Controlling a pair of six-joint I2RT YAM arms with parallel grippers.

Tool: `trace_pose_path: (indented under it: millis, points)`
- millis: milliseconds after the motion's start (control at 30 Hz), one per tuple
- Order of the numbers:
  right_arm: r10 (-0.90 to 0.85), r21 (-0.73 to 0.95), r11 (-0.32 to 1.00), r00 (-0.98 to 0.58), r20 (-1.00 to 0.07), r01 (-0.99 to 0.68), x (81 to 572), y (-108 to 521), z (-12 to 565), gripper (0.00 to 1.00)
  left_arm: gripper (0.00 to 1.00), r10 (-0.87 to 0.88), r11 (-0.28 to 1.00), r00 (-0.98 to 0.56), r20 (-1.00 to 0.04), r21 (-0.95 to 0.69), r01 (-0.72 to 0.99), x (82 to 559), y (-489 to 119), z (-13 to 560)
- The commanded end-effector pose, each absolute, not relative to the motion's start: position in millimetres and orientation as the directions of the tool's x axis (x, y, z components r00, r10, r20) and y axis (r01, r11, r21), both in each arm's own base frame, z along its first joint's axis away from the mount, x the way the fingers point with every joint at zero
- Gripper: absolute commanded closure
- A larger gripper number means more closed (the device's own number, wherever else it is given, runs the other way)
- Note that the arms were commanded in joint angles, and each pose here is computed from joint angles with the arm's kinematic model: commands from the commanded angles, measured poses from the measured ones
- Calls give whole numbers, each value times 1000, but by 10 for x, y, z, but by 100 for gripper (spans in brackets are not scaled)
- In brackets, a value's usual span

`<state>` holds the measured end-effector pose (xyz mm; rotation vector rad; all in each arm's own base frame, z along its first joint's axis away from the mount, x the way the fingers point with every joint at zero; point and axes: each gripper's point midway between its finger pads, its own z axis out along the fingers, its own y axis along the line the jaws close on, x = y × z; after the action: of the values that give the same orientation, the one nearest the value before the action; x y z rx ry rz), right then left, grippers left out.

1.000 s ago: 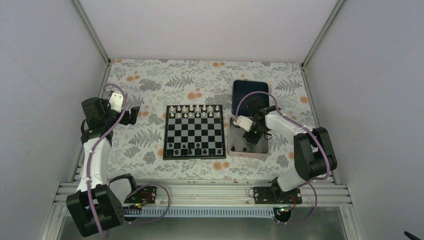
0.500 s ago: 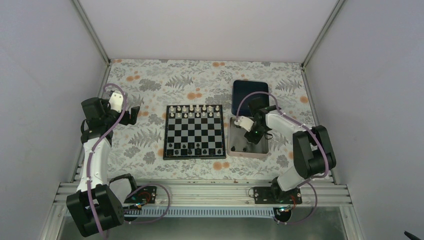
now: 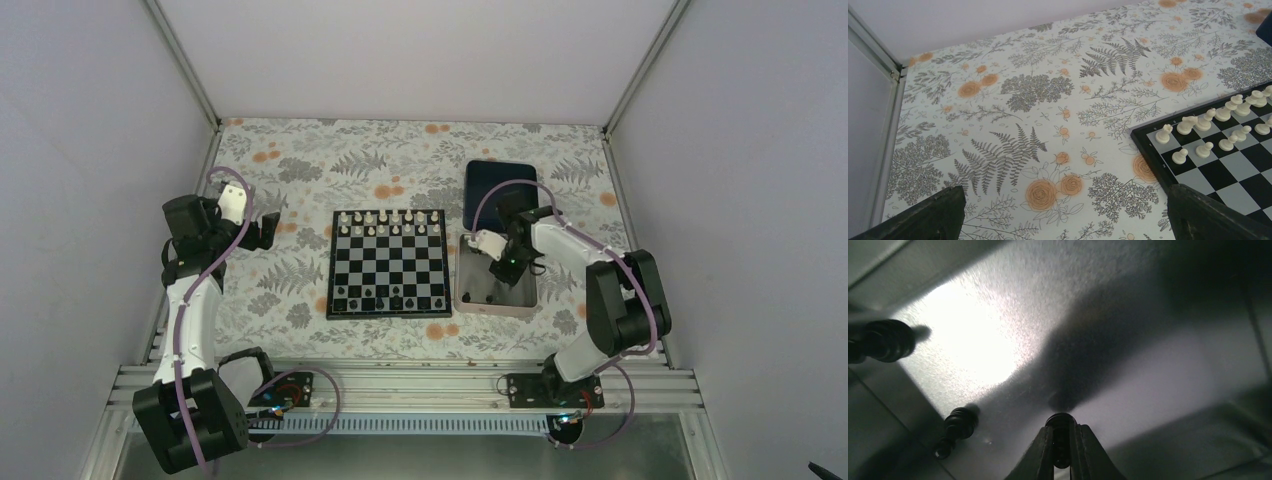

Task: Set up the chess pieces on the board
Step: Pick up the chess piece from the storage box, then place the chess piece on the chessboard.

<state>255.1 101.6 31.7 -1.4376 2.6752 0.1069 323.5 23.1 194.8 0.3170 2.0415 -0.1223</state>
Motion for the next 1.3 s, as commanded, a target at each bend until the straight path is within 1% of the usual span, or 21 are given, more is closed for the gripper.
trace_pose_path:
  millis: [0,167,267,400,433,600,733,1067,1267]
  points:
    - [-820,-13,555,-544,-178,-832,2700,1106,675,94,0,179,954,-434,-883,48,296,3223,207,1947]
    - [-862,-63,483,-461,-211,-873,2744,1460,1105,94,0,177,954,-435,-883,46,296,3225,208,1948]
    - [-897,-84,407,-380,-228,-910,2739,1796,1329,94,0,178,954,-434,-883,46,296,3225,207,1955]
    - [-938,-98,298,-272,-214,-950,2709,2220,1449,94,0,179,956,-433,-883,53,288,3217,220,1963]
    - [-951,-84,262,-243,-191,-961,2684,2342,1380,94,0,180,957,-433,-883,54,286,3215,224,1967]
    - [-977,-50,149,-140,-162,-988,2621,2769,1214,94,0,182,958,-427,-886,61,281,3207,233,1991]
    - [-988,-8,86,-84,-128,-996,2514,2979,968,93,0,180,958,-428,-886,60,280,3207,239,1990]
    - [-997,81,13,-19,-81,-997,2261,3174,559,93,0,178,957,-432,-884,53,285,3214,236,1958]
    - [-997,104,-6,-2,-75,-995,2181,3237,459,93,0,179,957,-428,-886,57,283,3206,241,1969]
